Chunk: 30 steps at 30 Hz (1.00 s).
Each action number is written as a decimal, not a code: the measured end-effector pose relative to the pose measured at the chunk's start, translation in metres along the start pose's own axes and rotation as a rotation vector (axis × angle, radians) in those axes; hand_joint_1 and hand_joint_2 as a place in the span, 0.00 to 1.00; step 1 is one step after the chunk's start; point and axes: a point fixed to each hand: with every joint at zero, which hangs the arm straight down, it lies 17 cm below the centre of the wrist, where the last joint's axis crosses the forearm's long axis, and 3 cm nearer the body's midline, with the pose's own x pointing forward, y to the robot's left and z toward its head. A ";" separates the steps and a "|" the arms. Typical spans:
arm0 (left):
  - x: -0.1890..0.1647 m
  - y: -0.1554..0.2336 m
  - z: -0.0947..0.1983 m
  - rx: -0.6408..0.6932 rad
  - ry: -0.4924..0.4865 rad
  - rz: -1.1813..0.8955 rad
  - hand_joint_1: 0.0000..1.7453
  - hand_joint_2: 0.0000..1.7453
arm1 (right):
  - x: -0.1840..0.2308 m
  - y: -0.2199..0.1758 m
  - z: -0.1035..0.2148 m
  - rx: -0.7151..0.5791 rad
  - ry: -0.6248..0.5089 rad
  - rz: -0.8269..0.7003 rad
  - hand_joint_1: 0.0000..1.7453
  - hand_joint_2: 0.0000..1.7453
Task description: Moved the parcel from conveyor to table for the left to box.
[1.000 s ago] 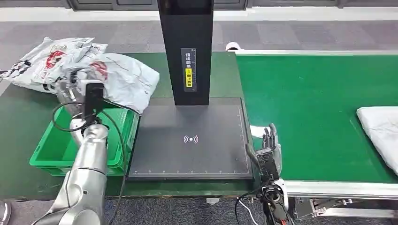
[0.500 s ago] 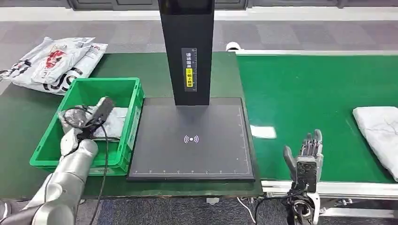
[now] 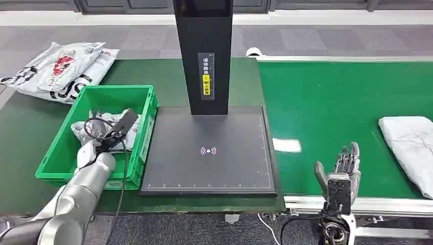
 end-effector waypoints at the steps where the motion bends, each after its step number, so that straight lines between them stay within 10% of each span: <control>1: 0.008 0.015 -0.005 0.055 -0.031 0.043 0.00 0.00 | 0.000 -0.001 0.000 -0.005 0.002 0.005 0.00 1.00; 20: 0.092 0.144 -0.024 0.415 -0.273 0.453 0.00 0.00 | -0.003 -0.017 -0.002 -0.090 0.014 0.052 0.00 1.00; 30: 0.232 0.016 0.062 -0.122 -0.600 0.839 0.00 0.00 | -0.042 -0.075 -0.002 -0.222 0.091 0.326 0.00 1.00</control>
